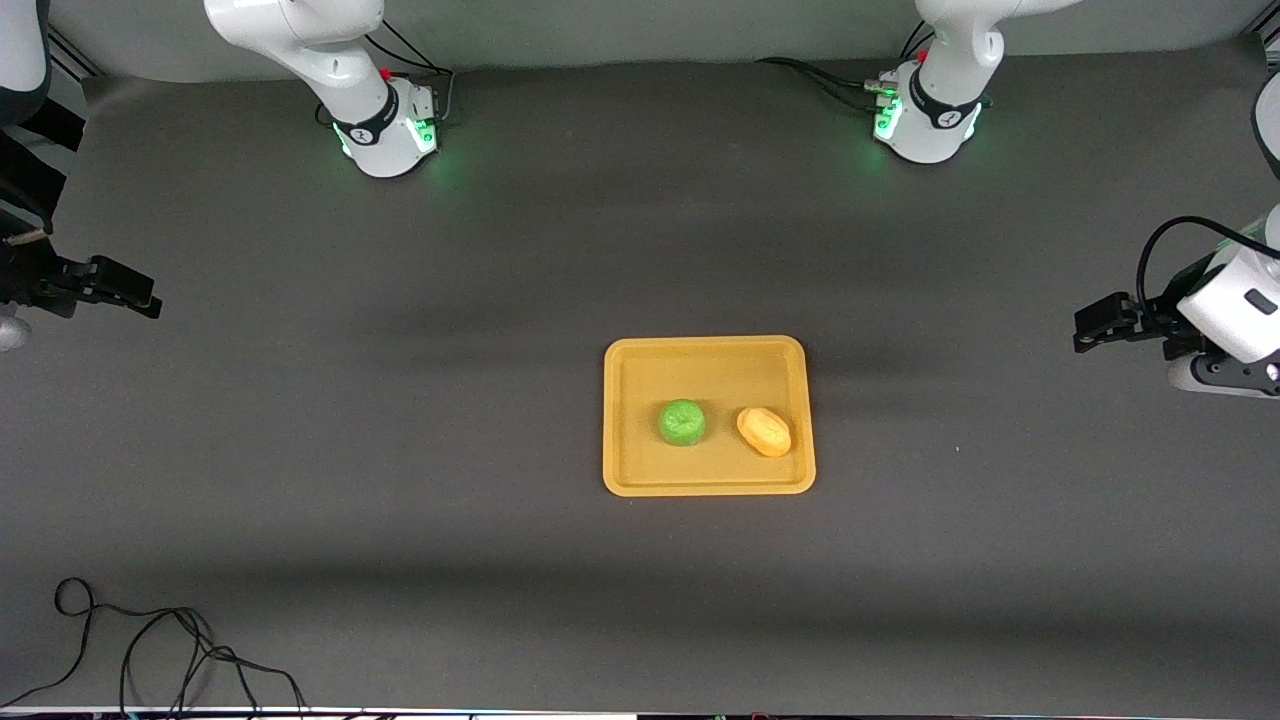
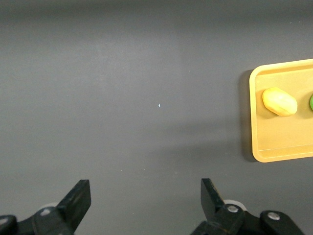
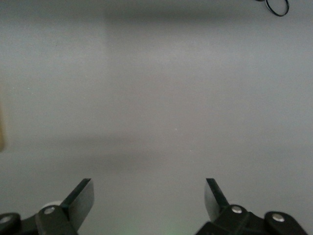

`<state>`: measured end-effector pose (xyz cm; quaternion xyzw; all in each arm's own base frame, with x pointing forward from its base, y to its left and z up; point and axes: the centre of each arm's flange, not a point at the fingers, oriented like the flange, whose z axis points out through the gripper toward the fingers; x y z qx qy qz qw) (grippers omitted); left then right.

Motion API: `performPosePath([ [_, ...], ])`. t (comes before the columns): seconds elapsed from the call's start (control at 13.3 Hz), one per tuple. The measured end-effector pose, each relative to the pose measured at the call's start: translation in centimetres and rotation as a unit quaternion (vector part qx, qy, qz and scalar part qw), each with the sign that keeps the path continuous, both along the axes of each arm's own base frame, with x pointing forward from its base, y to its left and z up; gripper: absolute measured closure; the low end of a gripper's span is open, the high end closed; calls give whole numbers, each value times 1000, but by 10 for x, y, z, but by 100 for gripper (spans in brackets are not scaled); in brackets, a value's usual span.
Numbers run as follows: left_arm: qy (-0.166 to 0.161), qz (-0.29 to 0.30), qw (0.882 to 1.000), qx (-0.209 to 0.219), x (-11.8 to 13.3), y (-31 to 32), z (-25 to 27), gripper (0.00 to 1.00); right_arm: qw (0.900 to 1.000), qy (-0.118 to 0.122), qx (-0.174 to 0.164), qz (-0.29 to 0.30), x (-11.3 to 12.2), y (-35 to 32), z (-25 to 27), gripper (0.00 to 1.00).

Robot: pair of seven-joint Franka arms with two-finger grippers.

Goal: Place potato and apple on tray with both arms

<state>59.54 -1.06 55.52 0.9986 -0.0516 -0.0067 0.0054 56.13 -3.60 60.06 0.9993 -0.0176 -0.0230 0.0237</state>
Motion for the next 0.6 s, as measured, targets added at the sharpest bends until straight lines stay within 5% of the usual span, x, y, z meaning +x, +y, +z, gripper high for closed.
performPosePath([
  [0.6,-2,0,1000,0,-1,0,3,0,1000,1,26,1,2,8,-2,0],
])
